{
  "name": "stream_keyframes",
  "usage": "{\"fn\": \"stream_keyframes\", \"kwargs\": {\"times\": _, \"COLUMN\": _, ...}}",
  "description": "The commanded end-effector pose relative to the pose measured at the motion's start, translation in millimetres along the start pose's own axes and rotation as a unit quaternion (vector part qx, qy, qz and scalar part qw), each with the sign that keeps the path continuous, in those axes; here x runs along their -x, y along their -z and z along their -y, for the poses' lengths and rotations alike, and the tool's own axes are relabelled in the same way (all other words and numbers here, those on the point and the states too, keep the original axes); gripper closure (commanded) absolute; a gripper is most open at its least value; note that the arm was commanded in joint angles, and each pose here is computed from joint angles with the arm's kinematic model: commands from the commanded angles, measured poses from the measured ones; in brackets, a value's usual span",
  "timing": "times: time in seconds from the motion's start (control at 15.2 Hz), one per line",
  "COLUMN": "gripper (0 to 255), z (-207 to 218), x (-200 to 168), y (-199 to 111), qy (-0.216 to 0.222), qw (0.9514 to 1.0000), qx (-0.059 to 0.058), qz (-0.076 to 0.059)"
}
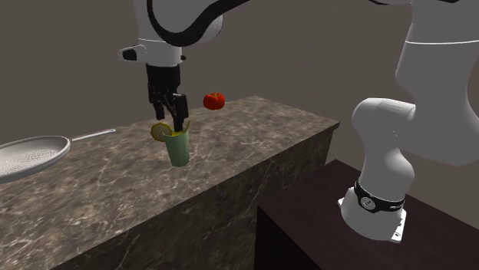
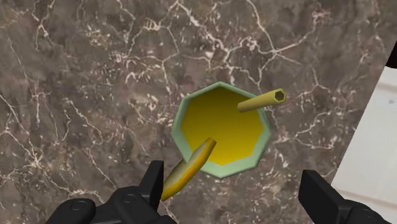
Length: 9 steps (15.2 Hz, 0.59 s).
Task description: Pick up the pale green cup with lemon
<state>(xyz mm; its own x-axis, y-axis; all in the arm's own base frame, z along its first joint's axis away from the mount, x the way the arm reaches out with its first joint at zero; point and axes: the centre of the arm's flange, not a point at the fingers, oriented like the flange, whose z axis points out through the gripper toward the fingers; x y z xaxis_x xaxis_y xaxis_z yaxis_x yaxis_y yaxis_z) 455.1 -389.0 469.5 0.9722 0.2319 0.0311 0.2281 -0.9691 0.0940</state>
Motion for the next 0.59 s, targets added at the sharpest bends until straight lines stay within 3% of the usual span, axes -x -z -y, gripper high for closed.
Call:
{"fn": "stream_keyframes", "kwargs": {"times": 0.0, "gripper": 0, "z": -8, "x": -3, "y": -8, "qy": 0.002, "qw": 1.0, "qx": 0.002, "qz": 0.0}}
{"fn": "stream_keyframes", "kwargs": {"times": 0.53, "gripper": 0, "z": -5, "x": -2, "y": -42, "qy": 0.002, "qw": 1.0, "qx": 0.002, "qz": 0.0}}
